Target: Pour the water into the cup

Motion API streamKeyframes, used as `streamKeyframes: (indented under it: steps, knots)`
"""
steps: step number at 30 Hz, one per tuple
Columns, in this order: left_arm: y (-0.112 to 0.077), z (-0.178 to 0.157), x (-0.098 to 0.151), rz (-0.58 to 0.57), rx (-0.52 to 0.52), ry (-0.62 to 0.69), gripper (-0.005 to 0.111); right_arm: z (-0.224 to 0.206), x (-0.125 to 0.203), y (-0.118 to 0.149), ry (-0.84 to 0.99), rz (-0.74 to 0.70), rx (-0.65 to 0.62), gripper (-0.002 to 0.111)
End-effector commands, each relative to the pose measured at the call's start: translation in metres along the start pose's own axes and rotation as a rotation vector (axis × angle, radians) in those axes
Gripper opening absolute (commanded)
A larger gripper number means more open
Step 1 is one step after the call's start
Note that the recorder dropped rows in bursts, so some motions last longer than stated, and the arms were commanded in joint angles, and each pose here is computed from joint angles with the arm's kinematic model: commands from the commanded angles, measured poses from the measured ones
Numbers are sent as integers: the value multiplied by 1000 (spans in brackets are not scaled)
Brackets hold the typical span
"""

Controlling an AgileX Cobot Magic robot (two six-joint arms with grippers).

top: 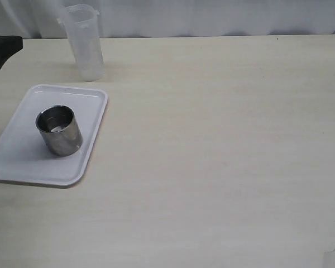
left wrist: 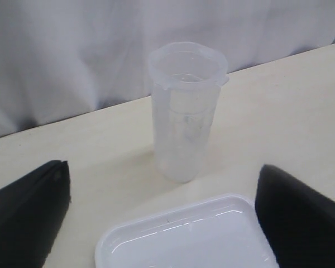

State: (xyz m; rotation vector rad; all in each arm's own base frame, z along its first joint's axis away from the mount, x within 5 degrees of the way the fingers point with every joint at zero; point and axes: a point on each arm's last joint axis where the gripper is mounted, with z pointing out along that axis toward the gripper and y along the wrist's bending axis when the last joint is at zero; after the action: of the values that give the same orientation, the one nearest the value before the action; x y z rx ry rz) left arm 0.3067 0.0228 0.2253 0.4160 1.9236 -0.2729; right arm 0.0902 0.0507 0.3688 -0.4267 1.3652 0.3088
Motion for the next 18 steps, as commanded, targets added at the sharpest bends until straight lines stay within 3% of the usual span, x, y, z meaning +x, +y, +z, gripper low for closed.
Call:
streamKeyframes:
  steps: [1, 18]
  knots:
    - [-2, -1, -1, -13, 7, -12, 84, -23, -3, -5, -73, 109, 13, 4]
    - [-1, -1, -1, -11, 6, -10, 84, -73, -21, -16, -280, 145, 32, 4]
